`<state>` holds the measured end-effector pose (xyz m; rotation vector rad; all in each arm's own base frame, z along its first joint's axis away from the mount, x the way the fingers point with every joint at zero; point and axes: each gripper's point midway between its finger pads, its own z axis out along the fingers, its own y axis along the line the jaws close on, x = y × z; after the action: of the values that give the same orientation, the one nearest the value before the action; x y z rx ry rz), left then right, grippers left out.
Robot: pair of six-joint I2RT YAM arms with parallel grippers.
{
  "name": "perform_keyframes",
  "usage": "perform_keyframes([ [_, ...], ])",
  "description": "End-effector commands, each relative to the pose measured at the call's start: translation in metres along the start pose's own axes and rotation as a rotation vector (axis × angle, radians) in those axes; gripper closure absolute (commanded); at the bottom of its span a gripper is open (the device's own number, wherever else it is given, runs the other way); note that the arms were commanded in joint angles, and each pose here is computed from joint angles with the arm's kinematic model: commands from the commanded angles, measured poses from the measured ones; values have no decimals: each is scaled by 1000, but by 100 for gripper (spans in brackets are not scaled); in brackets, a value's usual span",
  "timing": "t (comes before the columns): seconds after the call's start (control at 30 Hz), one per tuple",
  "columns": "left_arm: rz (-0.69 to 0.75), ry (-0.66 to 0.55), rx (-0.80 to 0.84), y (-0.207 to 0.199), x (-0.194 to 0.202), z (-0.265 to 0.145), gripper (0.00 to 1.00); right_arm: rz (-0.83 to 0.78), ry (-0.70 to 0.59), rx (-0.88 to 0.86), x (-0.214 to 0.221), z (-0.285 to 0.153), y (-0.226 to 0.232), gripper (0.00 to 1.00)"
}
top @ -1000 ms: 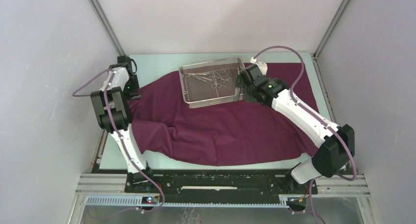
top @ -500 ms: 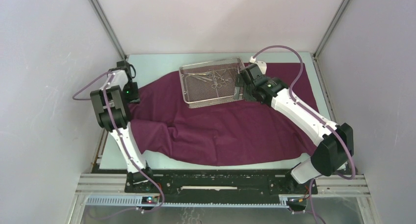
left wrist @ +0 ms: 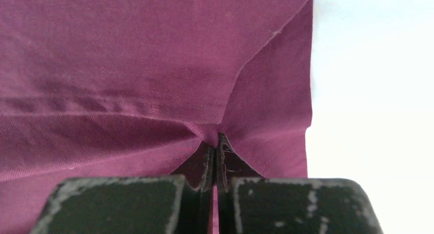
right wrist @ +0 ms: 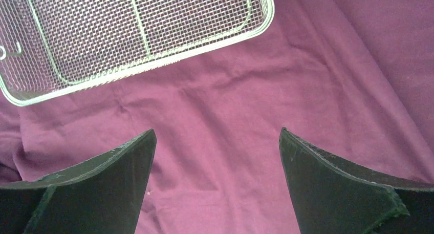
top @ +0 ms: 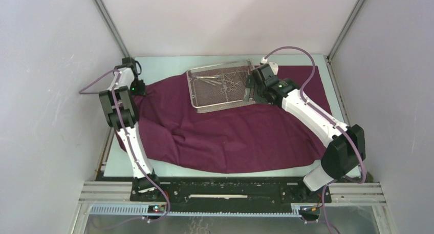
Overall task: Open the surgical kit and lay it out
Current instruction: Smooth out the surgical kit at the center of the board.
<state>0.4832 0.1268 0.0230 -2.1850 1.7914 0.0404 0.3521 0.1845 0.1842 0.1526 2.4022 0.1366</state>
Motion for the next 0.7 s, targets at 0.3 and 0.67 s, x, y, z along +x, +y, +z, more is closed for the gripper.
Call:
perform_keyframes([
  [0.3, 119, -24, 322, -122, -10, -29, 100, 195, -71, 6, -82, 70, -32, 0],
  [0.67, 126, 2, 450, -149, -19, -37, 100, 221, -27, -35, -122, 152, -64, 3],
])
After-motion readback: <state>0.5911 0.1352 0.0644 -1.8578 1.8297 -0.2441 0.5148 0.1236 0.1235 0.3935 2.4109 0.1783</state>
